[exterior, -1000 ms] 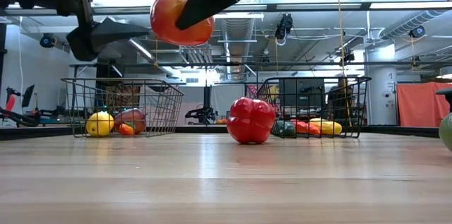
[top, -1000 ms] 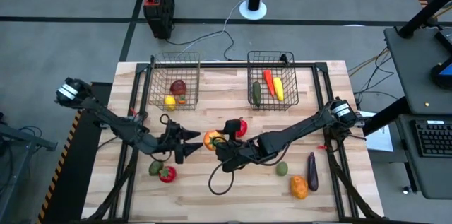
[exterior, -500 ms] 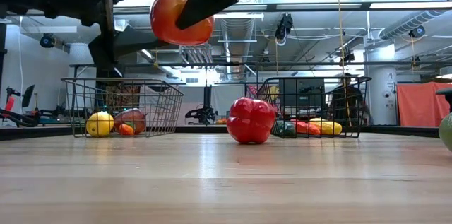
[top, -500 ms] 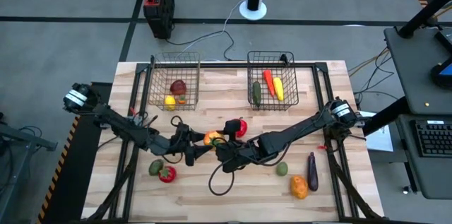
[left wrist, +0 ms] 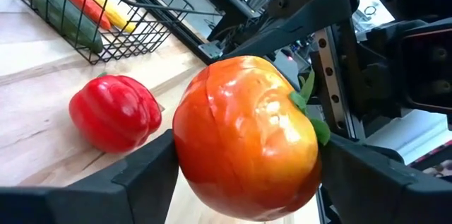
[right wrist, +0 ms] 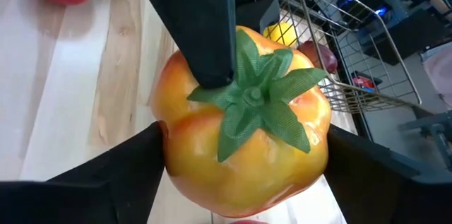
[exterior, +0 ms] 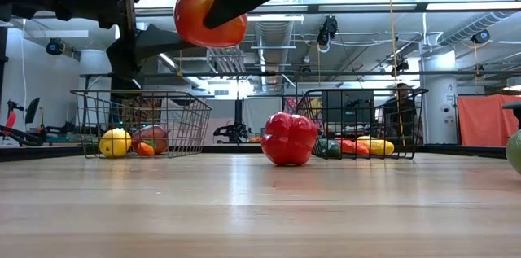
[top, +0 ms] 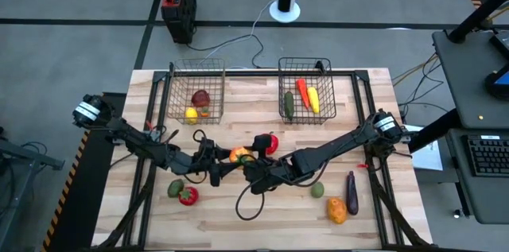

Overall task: Sort produce into baskets
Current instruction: Put the orange tomato into the left yellow wire basket

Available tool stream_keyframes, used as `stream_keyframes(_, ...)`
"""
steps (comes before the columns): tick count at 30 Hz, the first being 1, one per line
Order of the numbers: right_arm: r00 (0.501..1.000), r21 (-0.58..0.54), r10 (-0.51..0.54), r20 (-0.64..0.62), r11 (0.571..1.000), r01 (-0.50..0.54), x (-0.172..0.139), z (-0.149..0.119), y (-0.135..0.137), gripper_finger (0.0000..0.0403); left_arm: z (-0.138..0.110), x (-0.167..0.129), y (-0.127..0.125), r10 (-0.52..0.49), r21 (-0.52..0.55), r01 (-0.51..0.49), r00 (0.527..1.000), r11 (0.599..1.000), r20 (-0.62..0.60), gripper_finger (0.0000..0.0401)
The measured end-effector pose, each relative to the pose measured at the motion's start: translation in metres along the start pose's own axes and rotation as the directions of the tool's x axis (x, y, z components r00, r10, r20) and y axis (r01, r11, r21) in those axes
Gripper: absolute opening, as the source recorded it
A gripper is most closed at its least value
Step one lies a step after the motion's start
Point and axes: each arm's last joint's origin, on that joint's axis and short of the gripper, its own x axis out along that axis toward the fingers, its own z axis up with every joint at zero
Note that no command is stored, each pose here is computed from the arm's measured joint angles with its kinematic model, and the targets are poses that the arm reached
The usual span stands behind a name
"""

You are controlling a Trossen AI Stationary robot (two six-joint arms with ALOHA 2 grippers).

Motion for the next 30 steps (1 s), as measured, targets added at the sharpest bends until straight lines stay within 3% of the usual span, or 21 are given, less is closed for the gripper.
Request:
stream_keyframes(8,1.0,0.022,0.0,0.001,1.0,0.0,0.0,0.0,0.0,0.0363,0.002,0.0,-0.001,-0.004,-0.004,0.004,1.0,1.0,0.003,0.0282)
stream_keyframes(30,0.999,0.062,-0.022,-0.03,0.998,0.024,-0.018,0.001,-0.015,0.0366,0.035,-0.01,-0.002,-0.01,0.003,0.01,0.998,1.0,0.068,0.028)
